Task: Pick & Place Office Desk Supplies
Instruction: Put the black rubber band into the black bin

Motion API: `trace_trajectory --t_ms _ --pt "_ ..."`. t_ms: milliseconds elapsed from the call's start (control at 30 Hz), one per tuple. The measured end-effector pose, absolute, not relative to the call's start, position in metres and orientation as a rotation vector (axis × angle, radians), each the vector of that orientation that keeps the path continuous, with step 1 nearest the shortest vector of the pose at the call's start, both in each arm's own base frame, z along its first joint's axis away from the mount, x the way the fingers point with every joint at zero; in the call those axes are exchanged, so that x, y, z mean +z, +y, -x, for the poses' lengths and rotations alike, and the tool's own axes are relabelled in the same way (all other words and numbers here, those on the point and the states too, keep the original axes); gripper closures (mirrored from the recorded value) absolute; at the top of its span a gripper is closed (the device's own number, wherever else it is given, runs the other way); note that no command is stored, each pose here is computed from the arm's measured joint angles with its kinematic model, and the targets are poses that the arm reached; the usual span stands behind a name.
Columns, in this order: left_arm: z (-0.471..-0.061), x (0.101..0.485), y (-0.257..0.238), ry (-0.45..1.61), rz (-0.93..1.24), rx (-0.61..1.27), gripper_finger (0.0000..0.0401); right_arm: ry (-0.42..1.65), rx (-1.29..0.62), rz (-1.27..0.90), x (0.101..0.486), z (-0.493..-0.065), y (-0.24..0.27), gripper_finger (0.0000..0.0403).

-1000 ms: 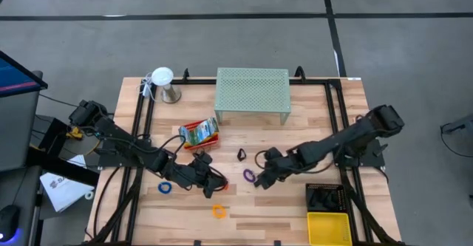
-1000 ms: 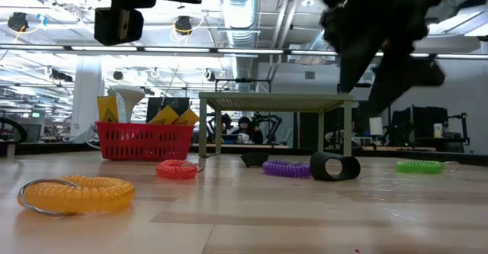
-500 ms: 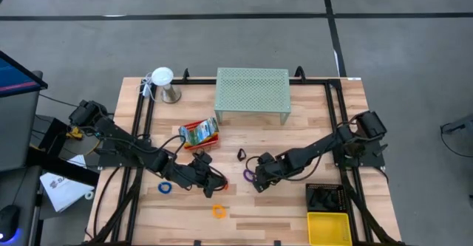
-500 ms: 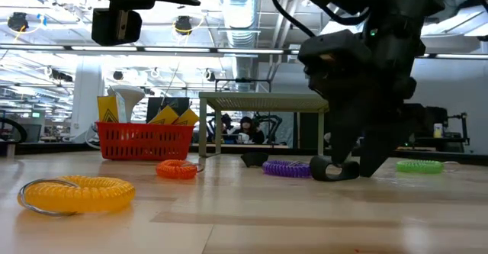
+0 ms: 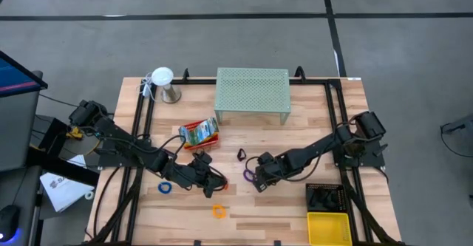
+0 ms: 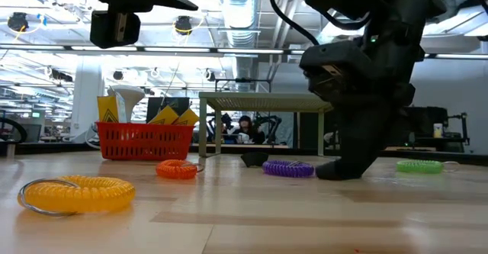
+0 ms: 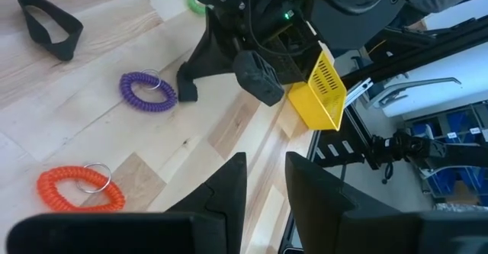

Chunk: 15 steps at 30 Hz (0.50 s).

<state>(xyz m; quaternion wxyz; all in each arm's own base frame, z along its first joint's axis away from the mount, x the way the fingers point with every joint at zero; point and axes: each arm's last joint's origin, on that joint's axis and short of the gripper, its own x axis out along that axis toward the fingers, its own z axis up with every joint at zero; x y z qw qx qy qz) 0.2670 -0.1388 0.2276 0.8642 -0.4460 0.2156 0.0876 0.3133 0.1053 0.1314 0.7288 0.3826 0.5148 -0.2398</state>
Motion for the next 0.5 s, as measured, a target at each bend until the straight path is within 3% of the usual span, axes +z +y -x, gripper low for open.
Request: trace_trajectory --t_ms 200,500 --pt "-0.267 0.228 -0.139 0.452 0.93 0.182 0.0313 1.083 -0.514 -0.855 0.14 -0.314 0.108 0.0396" --pt "-0.267 0.227 -0.139 0.454 0.926 0.183 0.0313 0.867 -0.559 -0.825 0.23 -0.287 0.123 0.04"
